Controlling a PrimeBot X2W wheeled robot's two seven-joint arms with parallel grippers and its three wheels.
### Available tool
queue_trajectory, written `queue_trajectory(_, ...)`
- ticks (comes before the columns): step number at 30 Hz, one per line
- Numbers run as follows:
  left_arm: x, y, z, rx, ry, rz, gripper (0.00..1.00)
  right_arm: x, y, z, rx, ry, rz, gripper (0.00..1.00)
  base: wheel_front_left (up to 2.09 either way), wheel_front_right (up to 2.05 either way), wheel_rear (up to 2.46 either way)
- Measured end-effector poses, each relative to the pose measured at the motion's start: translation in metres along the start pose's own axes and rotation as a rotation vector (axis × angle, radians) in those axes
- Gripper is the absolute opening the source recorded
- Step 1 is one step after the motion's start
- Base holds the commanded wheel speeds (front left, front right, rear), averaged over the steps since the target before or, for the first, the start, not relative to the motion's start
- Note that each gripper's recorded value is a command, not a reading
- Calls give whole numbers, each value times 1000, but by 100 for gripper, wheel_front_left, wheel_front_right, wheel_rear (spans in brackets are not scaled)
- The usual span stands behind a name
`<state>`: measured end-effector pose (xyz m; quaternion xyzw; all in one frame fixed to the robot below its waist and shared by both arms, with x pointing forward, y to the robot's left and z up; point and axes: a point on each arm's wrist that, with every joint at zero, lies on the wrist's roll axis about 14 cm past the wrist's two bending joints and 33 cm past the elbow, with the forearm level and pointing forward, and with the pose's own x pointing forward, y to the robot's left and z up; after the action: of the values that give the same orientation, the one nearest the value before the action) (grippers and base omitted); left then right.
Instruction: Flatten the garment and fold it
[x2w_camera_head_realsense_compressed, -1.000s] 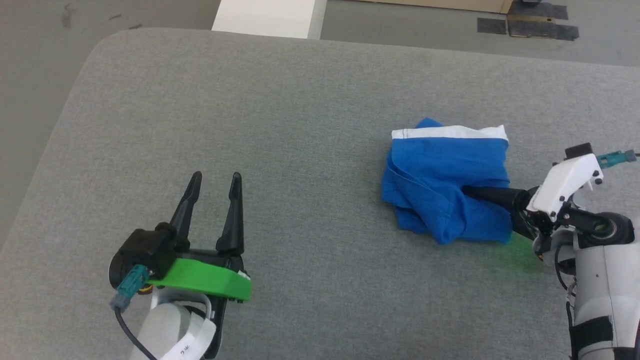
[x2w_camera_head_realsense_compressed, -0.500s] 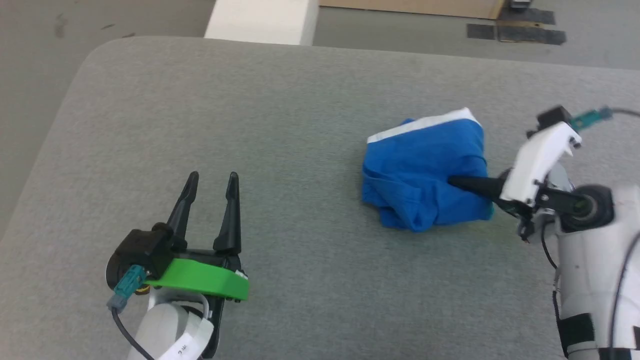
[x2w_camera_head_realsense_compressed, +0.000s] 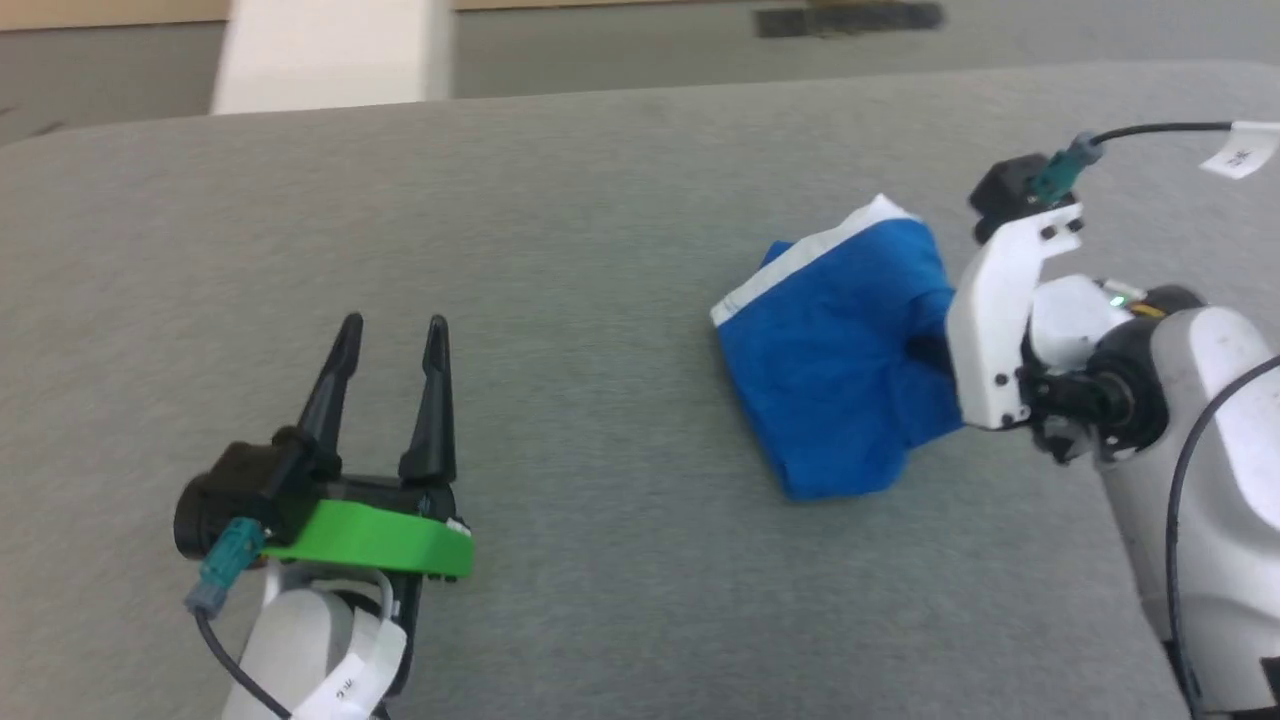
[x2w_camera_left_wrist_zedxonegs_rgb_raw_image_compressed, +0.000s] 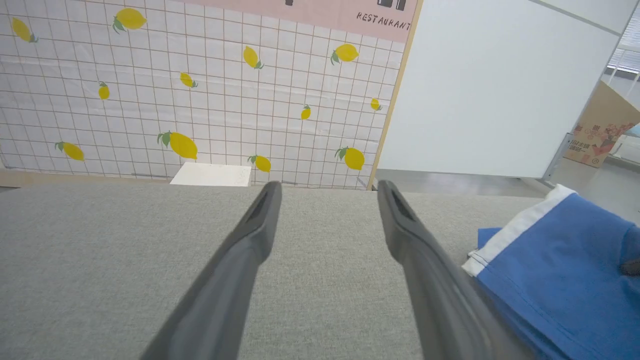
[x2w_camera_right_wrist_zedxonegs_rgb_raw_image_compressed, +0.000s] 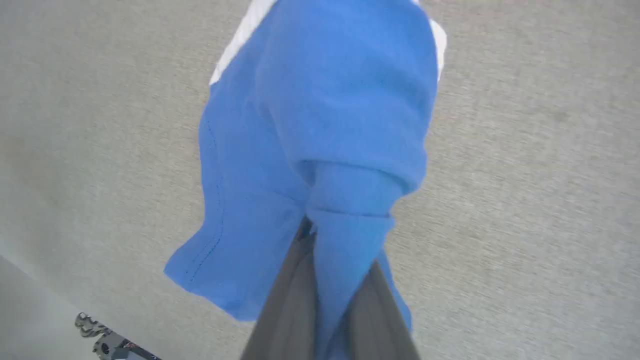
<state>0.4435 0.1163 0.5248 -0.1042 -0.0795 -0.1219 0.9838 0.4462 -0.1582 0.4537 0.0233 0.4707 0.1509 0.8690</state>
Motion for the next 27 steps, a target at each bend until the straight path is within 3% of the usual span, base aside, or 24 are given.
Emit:
queue_trajectory(13, 53, -59, -35, -2, 21, -252, 100, -53, -150, -27, 64, -54, -451, 0, 0, 0, 0)
queue_trajectory(27, 83, -74, -102, -4, 92, -385, 100, -71, -255, -46, 10, -31, -798, 0, 0, 0, 0)
